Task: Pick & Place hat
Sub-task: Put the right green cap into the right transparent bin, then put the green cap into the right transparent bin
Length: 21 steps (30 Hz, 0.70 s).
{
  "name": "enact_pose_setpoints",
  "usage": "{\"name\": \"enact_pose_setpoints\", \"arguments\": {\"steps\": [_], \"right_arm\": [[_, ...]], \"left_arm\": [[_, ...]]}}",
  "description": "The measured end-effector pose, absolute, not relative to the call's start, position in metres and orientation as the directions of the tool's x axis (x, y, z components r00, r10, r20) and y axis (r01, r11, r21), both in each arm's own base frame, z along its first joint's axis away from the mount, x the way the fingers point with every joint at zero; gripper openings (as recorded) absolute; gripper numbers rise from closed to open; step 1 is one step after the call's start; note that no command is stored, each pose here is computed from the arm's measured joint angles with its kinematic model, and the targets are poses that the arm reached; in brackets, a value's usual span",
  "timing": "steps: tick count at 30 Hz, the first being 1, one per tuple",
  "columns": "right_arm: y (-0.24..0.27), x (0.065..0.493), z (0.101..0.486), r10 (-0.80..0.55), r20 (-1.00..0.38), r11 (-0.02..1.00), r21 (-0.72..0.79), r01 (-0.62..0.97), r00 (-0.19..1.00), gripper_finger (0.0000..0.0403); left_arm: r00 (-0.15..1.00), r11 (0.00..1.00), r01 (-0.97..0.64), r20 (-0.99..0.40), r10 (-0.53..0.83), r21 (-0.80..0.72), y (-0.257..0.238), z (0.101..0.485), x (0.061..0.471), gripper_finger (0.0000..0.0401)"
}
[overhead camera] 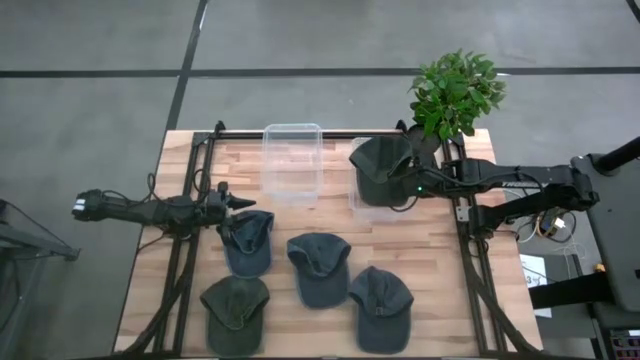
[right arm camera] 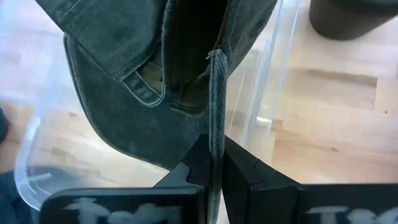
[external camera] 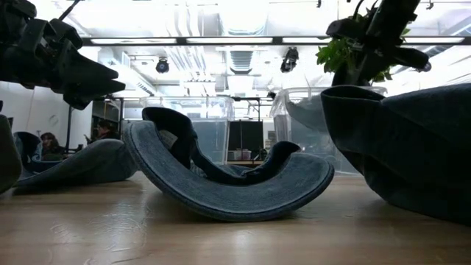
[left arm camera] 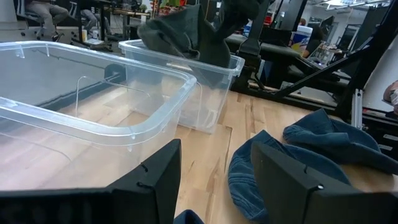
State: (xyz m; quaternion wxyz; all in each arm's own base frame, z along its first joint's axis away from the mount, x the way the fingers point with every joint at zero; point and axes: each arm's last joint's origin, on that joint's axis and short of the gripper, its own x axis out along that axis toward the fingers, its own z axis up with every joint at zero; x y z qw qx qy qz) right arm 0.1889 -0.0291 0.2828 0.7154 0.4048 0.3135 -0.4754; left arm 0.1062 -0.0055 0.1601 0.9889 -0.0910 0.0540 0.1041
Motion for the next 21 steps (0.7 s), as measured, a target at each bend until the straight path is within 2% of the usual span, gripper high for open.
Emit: {"name": "enact_pose_setpoints", "arguments": {"steps": [7, 14, 18, 21], "right_arm": [[-0.03, 0.188, 0.275, -0.418, -0.845, 0.212, 0.266, 0.94, 0.334, 0.0068], [-0.032, 0.189, 0.285, -0.437, -0.827, 0.236, 0.274, 0.932, 0.354, 0.011], [-0.032, 0.191, 0.3, -0.443, -0.804, 0.313, 0.275, 0.909, 0.396, 0.0121], [-0.027, 0.194, 0.316, -0.437, -0.779, 0.425, 0.262, 0.866, 0.45, 0.0121]], "left_arm": [[0.972, 0.962, -0.216, -0.126, 0.196, -0.168, -0.005, 0.16, 0.106, 0.0187], [0.972, 0.962, -0.216, -0.126, 0.197, -0.169, -0.005, 0.16, 0.106, 0.0187], [0.973, 0.962, -0.216, -0.125, 0.196, -0.169, -0.005, 0.16, 0.106, 0.0187], [0.973, 0.961, -0.216, -0.125, 0.196, -0.172, -0.005, 0.16, 0.106, 0.0187]]}}
